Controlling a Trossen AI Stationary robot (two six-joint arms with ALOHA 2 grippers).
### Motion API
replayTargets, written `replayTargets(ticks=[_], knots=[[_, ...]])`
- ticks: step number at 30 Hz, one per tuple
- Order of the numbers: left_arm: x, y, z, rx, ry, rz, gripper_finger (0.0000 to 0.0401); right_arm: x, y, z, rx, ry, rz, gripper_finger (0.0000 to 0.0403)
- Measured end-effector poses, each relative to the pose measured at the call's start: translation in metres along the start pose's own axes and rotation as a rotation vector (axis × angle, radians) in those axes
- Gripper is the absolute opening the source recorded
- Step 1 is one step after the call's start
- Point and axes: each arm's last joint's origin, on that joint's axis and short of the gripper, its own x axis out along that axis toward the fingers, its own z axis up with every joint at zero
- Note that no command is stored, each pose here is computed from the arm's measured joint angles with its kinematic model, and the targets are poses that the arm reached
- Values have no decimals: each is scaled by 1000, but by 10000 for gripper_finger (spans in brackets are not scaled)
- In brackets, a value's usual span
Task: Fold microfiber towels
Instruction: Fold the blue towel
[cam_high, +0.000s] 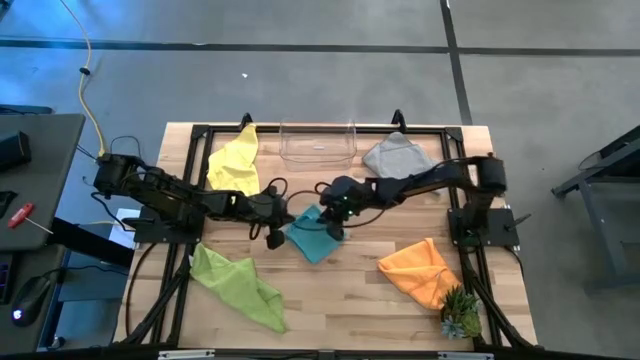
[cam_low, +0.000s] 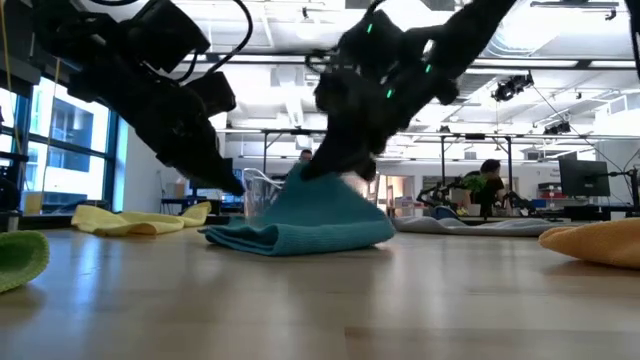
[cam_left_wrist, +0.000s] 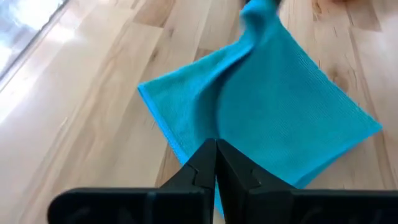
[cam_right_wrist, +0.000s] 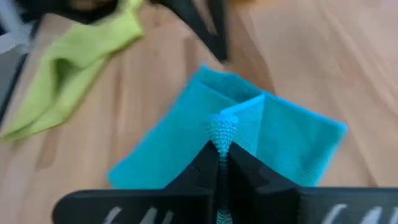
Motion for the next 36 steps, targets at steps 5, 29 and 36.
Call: replayTargets(ticks=[5,29,36], knots=[[0,0,3,18,-26,-8,1,-18,40,-3,-84,34,-11,6],[-1,-5,7,105,-72,-100,0,-36,190,-101,-296,249,5,44],[-2,-9,11,78,-113,-124,1,-46,215,-122,-221,293,70,121]])
